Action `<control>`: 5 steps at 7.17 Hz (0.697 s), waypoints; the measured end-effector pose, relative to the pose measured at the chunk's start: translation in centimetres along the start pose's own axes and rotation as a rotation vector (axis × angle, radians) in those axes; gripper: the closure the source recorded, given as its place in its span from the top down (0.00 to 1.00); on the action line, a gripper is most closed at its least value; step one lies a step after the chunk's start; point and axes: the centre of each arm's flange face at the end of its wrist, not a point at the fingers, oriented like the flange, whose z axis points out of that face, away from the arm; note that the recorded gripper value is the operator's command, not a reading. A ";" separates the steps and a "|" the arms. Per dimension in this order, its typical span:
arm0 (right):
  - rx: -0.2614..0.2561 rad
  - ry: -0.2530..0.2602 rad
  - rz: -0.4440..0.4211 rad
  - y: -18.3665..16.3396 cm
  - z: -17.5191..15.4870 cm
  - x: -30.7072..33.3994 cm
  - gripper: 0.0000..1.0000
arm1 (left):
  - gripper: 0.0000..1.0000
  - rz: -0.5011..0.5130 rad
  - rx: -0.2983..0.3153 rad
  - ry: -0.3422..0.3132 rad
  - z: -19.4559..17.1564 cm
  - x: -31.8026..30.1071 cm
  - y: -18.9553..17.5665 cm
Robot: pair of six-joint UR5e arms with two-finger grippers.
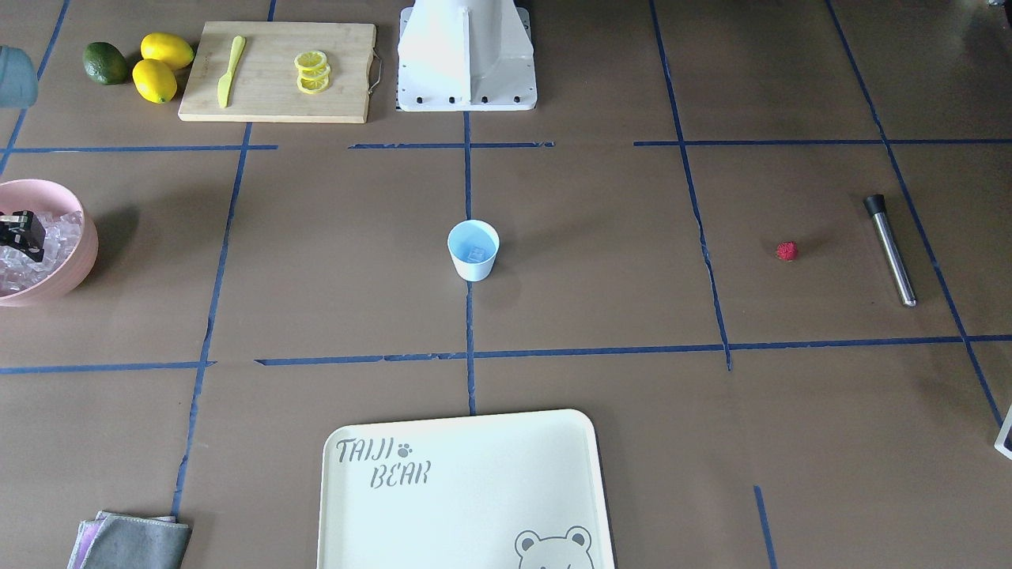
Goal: Mash ice and strawberries in cup
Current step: 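Lower the right gripper into the ice and grasp a third cube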
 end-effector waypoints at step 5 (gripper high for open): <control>0.025 -0.005 0.002 1.7 -4.2 -1.0 0.00 | 1.00 0.002 0.000 0.000 0.0 0.1 0.0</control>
